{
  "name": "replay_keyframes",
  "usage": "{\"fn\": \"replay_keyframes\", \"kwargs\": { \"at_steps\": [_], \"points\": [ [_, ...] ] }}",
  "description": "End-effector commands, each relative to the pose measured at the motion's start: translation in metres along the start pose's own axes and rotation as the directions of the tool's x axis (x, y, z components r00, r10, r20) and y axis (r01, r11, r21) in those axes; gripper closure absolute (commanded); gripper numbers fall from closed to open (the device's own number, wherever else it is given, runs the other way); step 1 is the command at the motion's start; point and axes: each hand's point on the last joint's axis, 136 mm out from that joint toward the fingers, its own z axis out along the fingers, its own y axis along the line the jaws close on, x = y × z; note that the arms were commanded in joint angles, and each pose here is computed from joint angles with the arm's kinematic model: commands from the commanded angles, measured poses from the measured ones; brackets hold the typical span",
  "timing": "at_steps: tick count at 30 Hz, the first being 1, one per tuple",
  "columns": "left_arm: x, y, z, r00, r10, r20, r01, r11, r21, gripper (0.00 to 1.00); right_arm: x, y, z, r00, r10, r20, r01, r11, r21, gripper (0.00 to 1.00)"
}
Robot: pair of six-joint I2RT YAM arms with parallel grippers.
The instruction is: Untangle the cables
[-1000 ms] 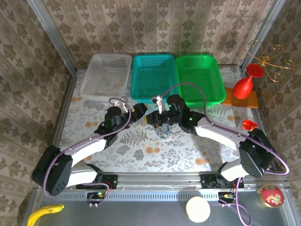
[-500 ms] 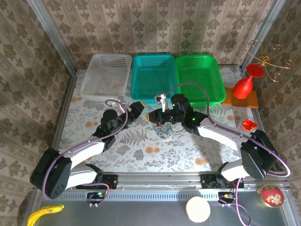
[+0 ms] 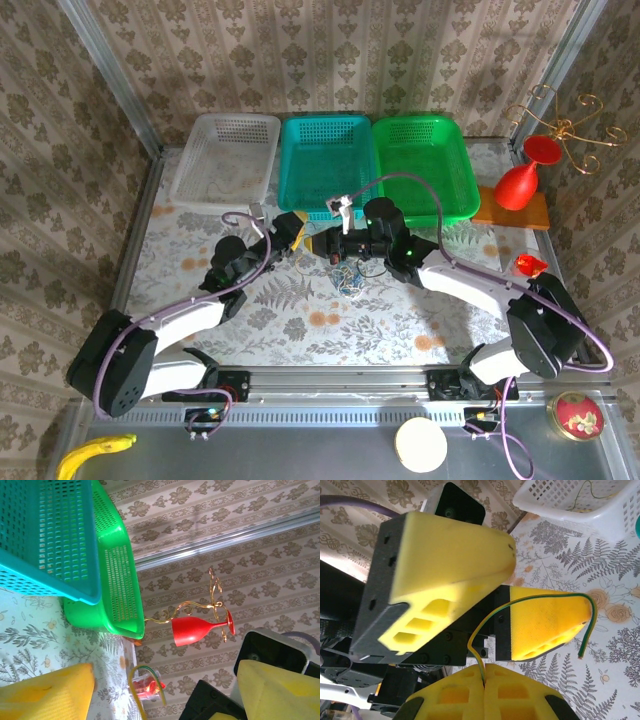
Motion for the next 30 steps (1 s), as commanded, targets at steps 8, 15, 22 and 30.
{"fn": "replay_keyframes", "kwargs": {
  "at_steps": [8,15,22,30],
  "points": [
    [0.0,-0.011,0.001,1.0,-0.012,0.006,0.012,0.997,0.07,0.43,0.01,-0.01,0.008,1.0,0.012,-0.022,-0.013,1.0,-0.007,1.0],
    [-0.003,-0.01,-0.001,1.0,0.008,0.018,-0.009,0.998,0.056,0.6,0.018,-0.017,0.007,0.999,0.018,-0.031,-0.018,1.0,0.013,1.0],
    [-0.005,-0.011,-0.003,0.999,0.037,0.024,-0.038,0.999,0.037,0.78,0.019,-0.019,0.007,0.999,0.018,-0.03,-0.018,1.0,0.017,1.0],
    [-0.015,-0.017,-0.003,0.995,0.084,0.052,-0.086,0.996,0.037,1.0,0.028,-0.027,0.008,0.998,0.041,-0.042,-0.039,0.999,0.036,1.0]
  ]
}}
